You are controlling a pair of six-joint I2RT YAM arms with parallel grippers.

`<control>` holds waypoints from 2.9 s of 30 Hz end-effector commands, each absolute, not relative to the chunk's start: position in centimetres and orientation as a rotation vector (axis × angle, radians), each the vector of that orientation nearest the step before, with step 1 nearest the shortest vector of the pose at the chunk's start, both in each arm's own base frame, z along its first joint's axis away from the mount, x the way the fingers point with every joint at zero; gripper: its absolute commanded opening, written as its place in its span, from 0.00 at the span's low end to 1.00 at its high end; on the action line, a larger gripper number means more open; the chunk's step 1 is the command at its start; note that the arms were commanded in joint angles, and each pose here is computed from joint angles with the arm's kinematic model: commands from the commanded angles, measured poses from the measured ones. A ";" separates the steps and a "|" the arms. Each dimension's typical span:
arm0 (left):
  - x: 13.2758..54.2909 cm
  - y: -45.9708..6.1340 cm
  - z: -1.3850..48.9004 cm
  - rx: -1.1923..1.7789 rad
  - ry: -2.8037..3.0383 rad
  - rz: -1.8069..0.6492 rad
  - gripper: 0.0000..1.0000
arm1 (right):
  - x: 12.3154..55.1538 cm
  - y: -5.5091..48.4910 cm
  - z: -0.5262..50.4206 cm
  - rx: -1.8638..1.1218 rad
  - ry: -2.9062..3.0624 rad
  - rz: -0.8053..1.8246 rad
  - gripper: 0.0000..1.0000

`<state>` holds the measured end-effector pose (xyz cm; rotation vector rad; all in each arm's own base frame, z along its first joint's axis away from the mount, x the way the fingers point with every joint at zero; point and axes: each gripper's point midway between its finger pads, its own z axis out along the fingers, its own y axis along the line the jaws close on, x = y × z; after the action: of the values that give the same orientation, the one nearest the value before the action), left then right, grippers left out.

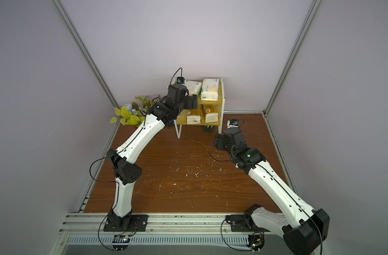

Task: Place the tissue boxes on the shelf by color
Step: Place a box of tissues on the shelf, then adjust the box of tissues on the shelf, then reset both arms

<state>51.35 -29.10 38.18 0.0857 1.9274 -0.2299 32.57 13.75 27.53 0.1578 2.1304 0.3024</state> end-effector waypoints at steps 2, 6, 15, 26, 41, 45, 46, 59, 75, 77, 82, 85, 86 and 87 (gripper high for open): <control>51.7 -28.6 39.8 0.054 1.887 -0.255 1.00 | 32.4 13.6 28.4 0.183 2.097 0.321 0.85; 51.1 -28.4 41.1 0.057 1.868 -0.280 1.00 | 32.5 13.7 28.5 0.175 2.101 0.315 0.86; 49.2 -27.9 41.3 0.080 1.892 -0.318 1.00 | 32.8 14.0 28.5 0.165 2.104 0.314 0.86; 45.4 -28.5 39.3 0.143 1.970 -0.396 1.00 | 33.3 15.0 27.7 0.158 2.116 0.350 0.86; 46.5 -30.7 37.6 0.204 1.956 -0.429 0.00 | 33.2 15.4 27.8 0.174 2.108 0.371 0.84; 47.1 -31.8 38.2 0.217 1.938 -0.465 0.00 | 32.6 15.0 27.8 0.181 2.107 0.366 0.84; 47.2 -32.0 38.2 0.222 1.937 -0.474 0.00 | 32.5 14.8 27.9 0.186 2.105 0.364 0.84; 49.1 -33.7 38.2 0.251 1.895 -0.480 0.02 | 31.0 14.2 27.4 0.206 2.120 0.370 0.83; 42.4 -28.6 34.0 0.240 2.022 -0.393 1.00 | 31.2 12.1 27.6 0.222 2.114 0.201 0.85; 41.5 -26.5 31.8 0.199 2.024 -0.326 0.99 | 31.7 11.3 26.8 0.234 2.119 0.129 0.87; 40.8 -17.0 25.5 0.010 1.975 -0.043 0.99 | 33.6 6.3 23.6 0.337 2.106 -0.114 0.90; 40.8 -10.3 23.9 -0.137 1.885 0.093 0.99 | 34.4 2.0 22.1 0.449 2.026 -0.207 0.90; 40.6 -8.5 23.4 -0.161 1.851 0.134 0.99 | 34.4 0.8 21.8 0.469 1.985 -0.255 0.91; 40.3 -6.9 22.4 -0.171 1.824 0.177 0.99 | 34.4 -0.4 21.6 0.484 1.929 -0.304 0.91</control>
<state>39.35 -11.76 18.87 -0.0181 2.0588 0.0664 33.75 2.80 19.55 0.4205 2.1141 -0.1813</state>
